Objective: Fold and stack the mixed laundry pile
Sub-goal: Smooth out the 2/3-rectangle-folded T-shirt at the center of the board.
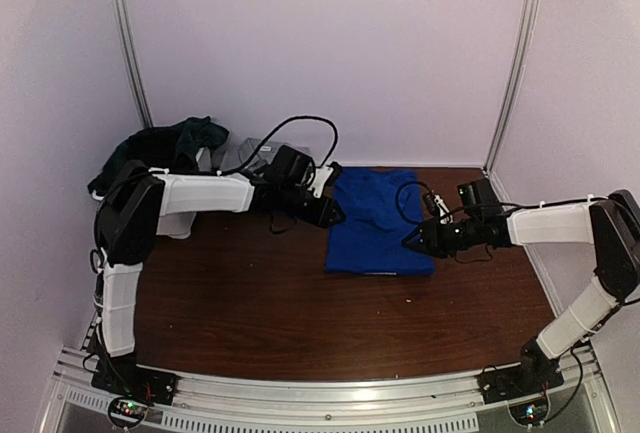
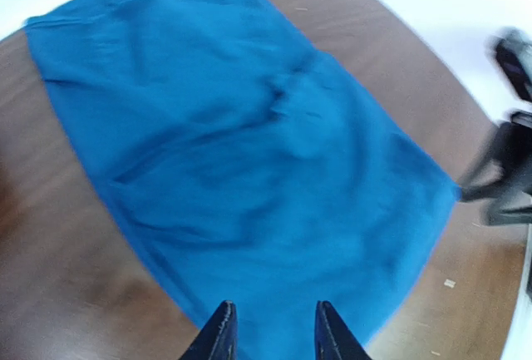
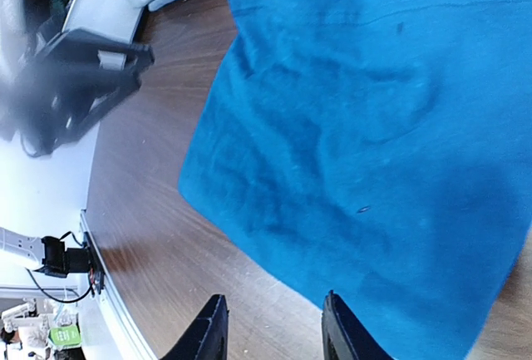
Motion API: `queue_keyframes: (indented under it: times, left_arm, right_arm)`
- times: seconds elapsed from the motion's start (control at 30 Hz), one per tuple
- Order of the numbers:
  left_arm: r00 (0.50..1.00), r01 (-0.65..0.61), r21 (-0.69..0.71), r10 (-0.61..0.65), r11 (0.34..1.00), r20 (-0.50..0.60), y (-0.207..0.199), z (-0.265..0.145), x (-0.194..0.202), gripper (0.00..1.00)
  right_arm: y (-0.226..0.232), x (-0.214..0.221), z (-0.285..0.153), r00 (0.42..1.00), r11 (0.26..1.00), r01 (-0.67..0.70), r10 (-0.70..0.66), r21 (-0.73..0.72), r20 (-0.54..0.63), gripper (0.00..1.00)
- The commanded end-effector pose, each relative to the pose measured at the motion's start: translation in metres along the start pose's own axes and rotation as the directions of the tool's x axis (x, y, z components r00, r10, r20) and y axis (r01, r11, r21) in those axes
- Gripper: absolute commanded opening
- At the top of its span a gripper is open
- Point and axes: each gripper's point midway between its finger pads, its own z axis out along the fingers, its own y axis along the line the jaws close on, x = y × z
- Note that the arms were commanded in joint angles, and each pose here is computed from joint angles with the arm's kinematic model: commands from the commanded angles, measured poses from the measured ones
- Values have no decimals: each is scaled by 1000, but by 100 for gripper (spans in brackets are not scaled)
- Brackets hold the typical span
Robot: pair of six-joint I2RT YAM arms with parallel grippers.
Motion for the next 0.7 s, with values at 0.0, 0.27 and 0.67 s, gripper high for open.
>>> queue_keyframes:
  times: [0.0, 0.27, 0.67]
  left_arm:
    - [996, -70, 193, 58, 979, 67, -82, -5, 13, 32]
    - [999, 20, 223, -11, 975, -45, -82, 30, 85, 29]
    - [991, 89, 152, -71, 984, -117, -54, 5, 146, 28]
  right_arm:
    - [18, 7, 11, 1000, 997, -1, 2, -77, 7, 39]
    - [-17, 44, 30, 996, 996, -78, 76, -45, -44, 34]
    - [-37, 77, 8, 989, 992, -121, 122, 26, -83, 32]
